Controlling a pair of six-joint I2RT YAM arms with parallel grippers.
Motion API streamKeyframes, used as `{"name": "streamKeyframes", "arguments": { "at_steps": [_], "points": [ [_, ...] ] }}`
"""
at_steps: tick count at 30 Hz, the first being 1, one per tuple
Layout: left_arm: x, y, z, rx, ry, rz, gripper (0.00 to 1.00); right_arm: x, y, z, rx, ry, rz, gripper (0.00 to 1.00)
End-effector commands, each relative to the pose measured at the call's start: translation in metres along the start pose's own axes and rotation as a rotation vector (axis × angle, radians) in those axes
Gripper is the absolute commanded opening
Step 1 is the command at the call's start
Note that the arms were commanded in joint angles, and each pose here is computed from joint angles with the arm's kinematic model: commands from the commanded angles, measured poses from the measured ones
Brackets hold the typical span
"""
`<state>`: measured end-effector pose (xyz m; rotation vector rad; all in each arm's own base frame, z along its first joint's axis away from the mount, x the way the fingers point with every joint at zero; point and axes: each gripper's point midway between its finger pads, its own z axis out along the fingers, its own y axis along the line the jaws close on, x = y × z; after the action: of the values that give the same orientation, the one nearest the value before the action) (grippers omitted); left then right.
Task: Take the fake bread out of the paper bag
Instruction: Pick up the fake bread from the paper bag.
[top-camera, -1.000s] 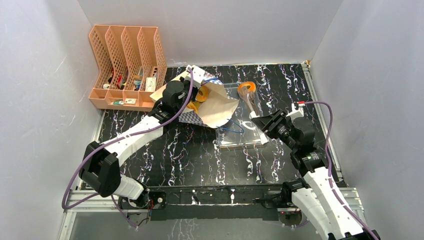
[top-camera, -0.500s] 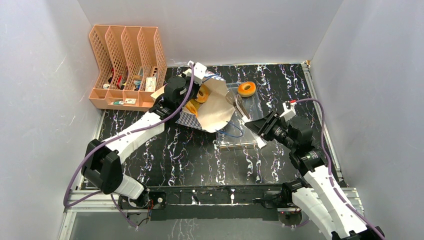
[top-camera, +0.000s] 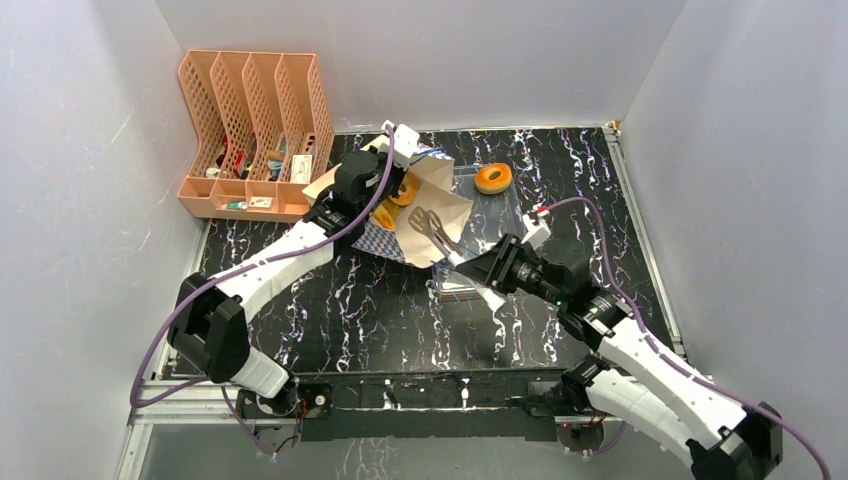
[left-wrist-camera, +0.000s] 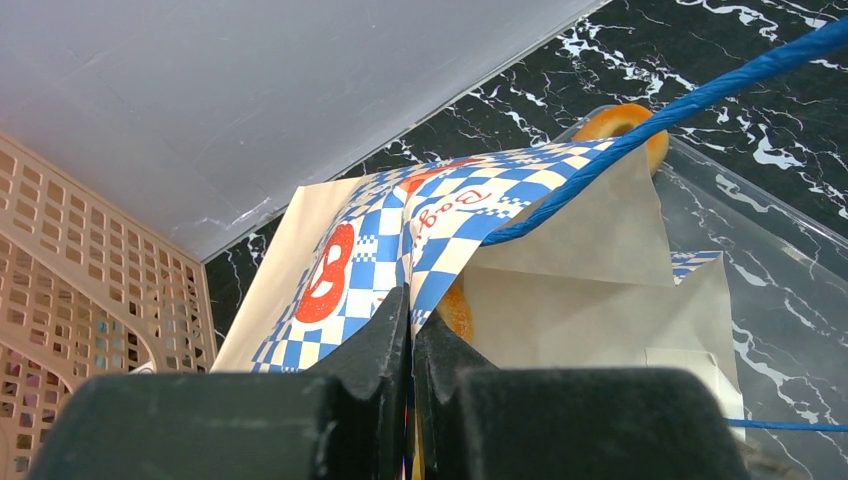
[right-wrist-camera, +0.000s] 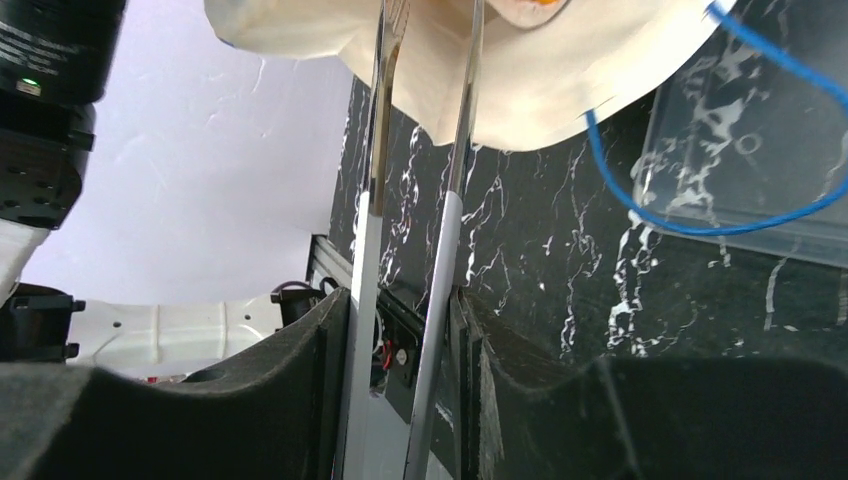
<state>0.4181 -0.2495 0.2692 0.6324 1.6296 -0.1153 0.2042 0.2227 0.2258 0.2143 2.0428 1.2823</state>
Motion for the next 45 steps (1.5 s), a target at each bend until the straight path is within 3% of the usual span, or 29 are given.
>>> {"name": "streamKeyframes", "arguments": {
  "at_steps": [1, 9, 19, 27, 45],
  "points": [
    [-0.026, 0.003, -0.008, 0.007, -0.051, -0.017, 0.00, -0.002, 0.038, 0.017, -0.107, -0.066, 0.000, 0.35],
    [-0.032, 0.002, -0.017, 0.021, -0.072, -0.017, 0.00, -0.004, 0.035, 0.051, -0.060, -0.120, 0.081, 0.36],
    [-0.037, 0.004, -0.029, 0.026, -0.095, -0.019, 0.00, 0.000, 0.005, 0.103, -0.018, -0.164, 0.358, 0.34],
    [-0.040, 0.001, -0.031, 0.039, -0.106, -0.029, 0.00, -0.013, -0.006, 0.111, -0.049, -0.261, 0.524, 0.37],
    [-0.038, -0.002, -0.031, 0.054, -0.109, -0.031, 0.00, -0.015, -0.011, 0.133, -0.097, -0.267, 0.663, 0.43]
  ]
}}
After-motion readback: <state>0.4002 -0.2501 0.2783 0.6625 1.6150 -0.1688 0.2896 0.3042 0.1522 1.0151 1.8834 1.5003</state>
